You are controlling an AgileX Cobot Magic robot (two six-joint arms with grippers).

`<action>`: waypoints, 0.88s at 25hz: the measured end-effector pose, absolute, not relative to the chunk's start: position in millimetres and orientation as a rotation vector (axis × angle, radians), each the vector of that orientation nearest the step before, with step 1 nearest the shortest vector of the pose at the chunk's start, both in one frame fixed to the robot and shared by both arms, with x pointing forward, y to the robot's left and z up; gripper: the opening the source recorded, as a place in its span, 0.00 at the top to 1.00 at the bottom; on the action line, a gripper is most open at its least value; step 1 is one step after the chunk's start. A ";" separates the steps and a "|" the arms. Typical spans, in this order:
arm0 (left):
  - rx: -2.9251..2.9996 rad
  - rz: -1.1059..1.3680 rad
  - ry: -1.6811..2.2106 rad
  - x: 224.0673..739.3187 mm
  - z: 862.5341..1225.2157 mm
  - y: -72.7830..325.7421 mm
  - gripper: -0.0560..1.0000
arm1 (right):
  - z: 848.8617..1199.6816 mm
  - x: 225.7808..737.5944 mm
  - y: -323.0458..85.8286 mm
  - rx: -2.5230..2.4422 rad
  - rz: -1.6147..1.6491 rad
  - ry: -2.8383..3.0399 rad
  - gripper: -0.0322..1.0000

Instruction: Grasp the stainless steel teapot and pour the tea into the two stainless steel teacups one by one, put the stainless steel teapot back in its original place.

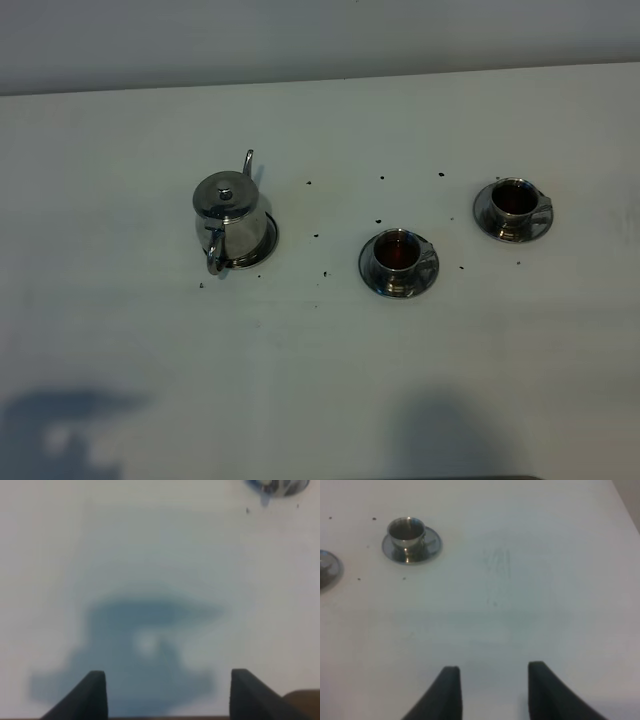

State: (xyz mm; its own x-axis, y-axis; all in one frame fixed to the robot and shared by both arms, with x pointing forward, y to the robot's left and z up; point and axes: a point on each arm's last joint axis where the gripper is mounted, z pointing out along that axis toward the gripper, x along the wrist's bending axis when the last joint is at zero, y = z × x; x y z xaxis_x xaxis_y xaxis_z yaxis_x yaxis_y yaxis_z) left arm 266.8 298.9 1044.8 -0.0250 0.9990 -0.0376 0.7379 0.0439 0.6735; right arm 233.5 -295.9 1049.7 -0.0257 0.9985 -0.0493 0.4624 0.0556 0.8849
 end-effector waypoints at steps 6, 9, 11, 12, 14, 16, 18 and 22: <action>1.660 0.746 1.824 256.3 1046.2 302.2 0.42 | 1049.7 233.5 -295.9 1.503 0.911 1.589 0.67; 1.621 0.779 1.795 248.6 1046.5 301.9 0.42 | 1049.7 233.5 -295.9 1.503 0.911 1.589 0.67; 1.592 0.810 1.764 242.0 1046.8 301.6 0.42 | 1049.7 233.5 -295.9 1.503 0.911 1.589 0.67; 1.576 0.828 1.746 238.3 1046.8 301.4 0.42 | 1049.7 233.5 -295.9 1.503 0.911 1.589 0.67; 1.544 0.863 1.710 230.8 1046.6 301.1 0.42 | 1049.7 233.5 -295.9 1.503 0.911 1.589 0.67; 1.533 0.875 1.697 227.9 1046.3 300.9 0.42 | 1049.7 233.5 -295.9 1.503 0.911 1.589 0.67; 1.545 0.875 1.688 228.1 1045.7 300.5 0.42 | 1049.7 233.5 -295.9 1.503 0.911 1.589 0.67; 1.571 0.869 1.659 228.3 1045.6 298.7 0.42 | 1049.7 233.5 -295.9 1.503 0.911 1.589 0.67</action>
